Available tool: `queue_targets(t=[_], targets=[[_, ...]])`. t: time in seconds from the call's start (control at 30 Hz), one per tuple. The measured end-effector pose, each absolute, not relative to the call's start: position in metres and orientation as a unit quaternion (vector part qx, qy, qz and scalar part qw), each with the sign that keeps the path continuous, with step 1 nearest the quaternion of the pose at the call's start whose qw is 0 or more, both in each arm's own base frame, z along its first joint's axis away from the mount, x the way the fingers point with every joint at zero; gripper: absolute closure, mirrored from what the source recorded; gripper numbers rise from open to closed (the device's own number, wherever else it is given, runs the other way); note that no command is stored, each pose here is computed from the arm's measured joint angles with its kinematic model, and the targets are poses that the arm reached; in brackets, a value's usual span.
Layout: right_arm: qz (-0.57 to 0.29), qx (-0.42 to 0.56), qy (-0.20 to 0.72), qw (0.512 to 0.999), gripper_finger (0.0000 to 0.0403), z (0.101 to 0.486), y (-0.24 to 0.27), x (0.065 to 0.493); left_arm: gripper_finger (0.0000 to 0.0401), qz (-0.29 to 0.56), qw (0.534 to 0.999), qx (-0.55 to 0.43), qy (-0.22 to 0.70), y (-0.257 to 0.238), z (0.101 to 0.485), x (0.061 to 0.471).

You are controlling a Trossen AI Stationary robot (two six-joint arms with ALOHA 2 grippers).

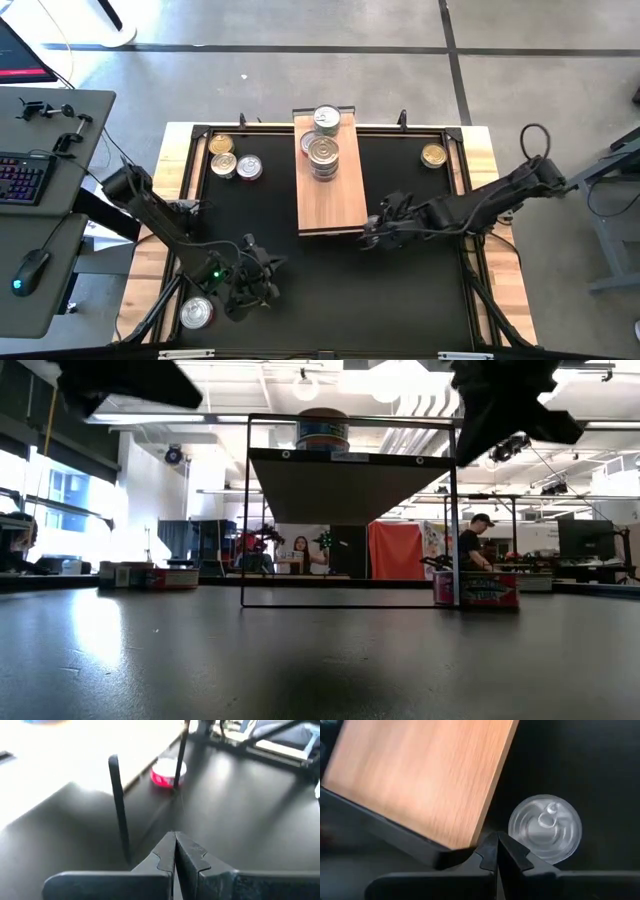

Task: Stack canned seafood by type on shelf
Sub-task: Stack the red tuna can on top of the red tuna can on the shelf

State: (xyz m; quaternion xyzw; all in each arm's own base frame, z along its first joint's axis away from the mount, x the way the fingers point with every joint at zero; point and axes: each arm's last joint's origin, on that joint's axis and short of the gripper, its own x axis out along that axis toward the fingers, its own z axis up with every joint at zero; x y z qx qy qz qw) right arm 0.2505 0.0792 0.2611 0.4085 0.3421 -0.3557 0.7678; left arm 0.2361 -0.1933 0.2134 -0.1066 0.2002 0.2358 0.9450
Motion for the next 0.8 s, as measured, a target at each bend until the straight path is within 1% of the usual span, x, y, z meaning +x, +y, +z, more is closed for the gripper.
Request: queue_targets(t=[0.17,0.37,0.43,0.67,0.73,0.8], targets=[[-0.345,0.418,0.342,0.768,0.0403,0.250,0.086,0.265,0.0401,0.237,0.950,-0.080,0.186,-0.185,0.230,0.234],[-0.325,0.432,0.323,0.777,0.0403,0.244,0.090,0.279,0.0401,0.239,0.951,-0.050,0.191,-0.174,0.241,0.231],[-0.313,0.430,0.329,0.780,0.0403,0.243,0.090,0.282,0.0401,0.241,0.950,-0.047,0.193,-0.170,0.244,0.230],[-0.363,0.375,0.382,0.763,0.0403,0.249,0.077,0.255,0.0401,0.233,0.950,-0.091,0.187,-0.173,0.243,0.235],[-0.366,0.361,0.407,0.755,0.0403,0.243,0.068,0.247,0.0401,0.229,0.950,-0.110,0.183,-0.180,0.236,0.240],[-0.363,0.357,0.436,0.742,0.0403,0.229,0.057,0.240,0.0401,0.222,0.951,-0.130,0.173,-0.189,0.227,0.246]])
